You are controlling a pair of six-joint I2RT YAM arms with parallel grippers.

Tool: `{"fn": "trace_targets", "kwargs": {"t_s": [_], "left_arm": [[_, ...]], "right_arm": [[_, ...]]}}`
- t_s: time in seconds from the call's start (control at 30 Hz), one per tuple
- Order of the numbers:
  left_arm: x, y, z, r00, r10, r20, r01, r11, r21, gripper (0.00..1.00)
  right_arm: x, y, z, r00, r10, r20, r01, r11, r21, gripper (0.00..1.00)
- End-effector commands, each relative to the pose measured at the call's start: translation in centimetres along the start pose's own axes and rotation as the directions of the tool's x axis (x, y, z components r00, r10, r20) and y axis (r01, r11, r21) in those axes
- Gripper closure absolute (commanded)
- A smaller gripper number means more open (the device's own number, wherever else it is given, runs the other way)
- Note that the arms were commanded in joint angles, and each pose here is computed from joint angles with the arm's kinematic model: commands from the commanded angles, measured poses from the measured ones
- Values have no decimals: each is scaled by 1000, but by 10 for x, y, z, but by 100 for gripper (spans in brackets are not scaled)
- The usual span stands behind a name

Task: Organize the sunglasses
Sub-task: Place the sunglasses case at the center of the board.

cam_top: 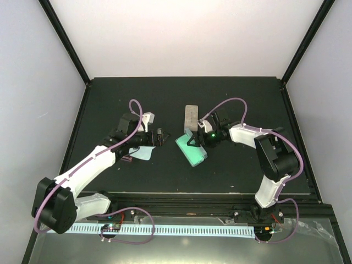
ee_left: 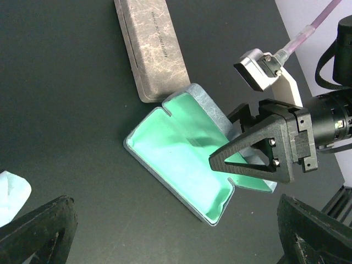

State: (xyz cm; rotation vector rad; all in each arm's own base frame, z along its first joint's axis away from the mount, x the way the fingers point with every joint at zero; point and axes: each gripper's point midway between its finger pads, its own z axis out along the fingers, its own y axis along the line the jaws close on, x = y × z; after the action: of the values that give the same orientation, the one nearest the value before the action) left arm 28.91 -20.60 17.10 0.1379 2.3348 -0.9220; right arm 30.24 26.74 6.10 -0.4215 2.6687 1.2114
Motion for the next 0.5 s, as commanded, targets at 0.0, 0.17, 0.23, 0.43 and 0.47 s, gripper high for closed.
{"fn": "trace_targets", "kwargs": {"t_s": [0.0,0.17,0.23,0.43,0.47], "left_arm": [[-3,-3,0,1000,25,-1,-25,1000,15,1],[-6,3,-5,999,40,11,-39,999,-35,1],[-7,4,-7,999,45,12,-45,998,-50,1],[-8,-1,-18,996,82,27,-81,996,-41,1],[-8,-3,-21,995,91,35,-90,995,-36,1]], "right_arm": [[-4,-5,-8,998,-55,16,54,996,70,21],[-5,2,-17,997,-75,32,72,995,76,19],[-7,6,-21,996,-81,43,78,994,83,19],[-13,9,-39,990,-105,89,84,974,208,19],[-15,6,-45,988,-112,108,80,960,268,19]]}}
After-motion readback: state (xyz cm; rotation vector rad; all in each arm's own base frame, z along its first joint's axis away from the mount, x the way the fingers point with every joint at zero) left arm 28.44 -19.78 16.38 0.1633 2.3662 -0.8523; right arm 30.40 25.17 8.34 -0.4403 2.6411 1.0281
